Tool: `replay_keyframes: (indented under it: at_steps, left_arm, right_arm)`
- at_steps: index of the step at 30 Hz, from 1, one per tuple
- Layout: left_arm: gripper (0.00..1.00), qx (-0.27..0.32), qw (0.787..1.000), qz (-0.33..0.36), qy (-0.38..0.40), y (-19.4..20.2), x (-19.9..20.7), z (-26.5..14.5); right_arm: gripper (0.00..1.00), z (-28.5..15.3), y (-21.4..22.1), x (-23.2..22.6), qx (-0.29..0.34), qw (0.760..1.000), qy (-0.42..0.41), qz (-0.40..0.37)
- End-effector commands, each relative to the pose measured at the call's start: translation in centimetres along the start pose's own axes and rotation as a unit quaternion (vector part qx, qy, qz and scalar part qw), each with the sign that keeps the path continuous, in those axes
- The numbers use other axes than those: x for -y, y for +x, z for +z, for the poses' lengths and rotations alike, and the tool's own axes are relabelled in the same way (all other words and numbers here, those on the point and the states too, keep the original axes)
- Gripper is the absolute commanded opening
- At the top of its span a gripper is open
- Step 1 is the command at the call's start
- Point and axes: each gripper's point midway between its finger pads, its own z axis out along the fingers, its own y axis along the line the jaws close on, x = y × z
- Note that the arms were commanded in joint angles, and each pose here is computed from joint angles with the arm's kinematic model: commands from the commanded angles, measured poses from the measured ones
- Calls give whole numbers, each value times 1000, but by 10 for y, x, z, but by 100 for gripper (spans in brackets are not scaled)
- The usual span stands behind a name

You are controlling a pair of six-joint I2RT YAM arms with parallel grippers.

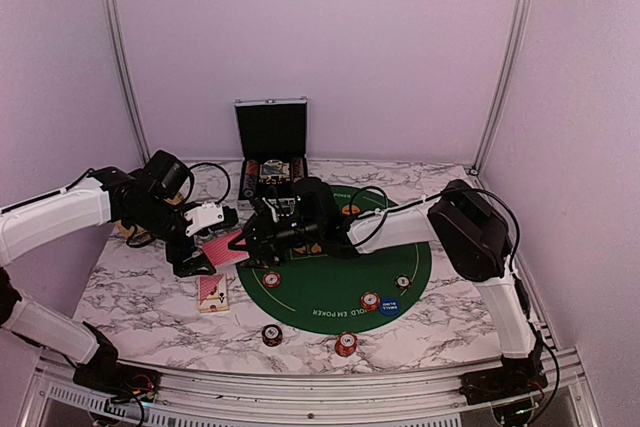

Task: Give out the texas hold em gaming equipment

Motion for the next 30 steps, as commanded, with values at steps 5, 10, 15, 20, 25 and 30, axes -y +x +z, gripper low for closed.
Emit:
replay_keyframes:
  at_steps: [5, 10, 15, 20, 25, 30]
  left_arm:
    - [99, 1, 999, -14, -46, -12, -14, -40]
    - [99, 16, 997, -6, -74, -24, -25, -57]
    - [99, 24, 998, -13, -52, -30, -21, -51]
    - [99, 42, 998, -9, -45, -38, -19, -43]
    - [99, 59, 997, 17, -48, -51, -16, -38]
    - [99, 56, 997, 18, -45, -56, -15, -26]
  right_arm:
    - [0, -5, -1, -29, 7, 999, -19, -37]
    - [0, -7, 1, -38, -4, 999, -11, -49]
    - [0, -8, -2, -49, -5, 998, -6, -66]
    - [0, -11, -2, -53, -1, 998, -2, -69]
    - [0, -13, -2, -50, 5, 998, 7, -70]
    - [0, -14, -2, -52, 8, 998, 2, -70]
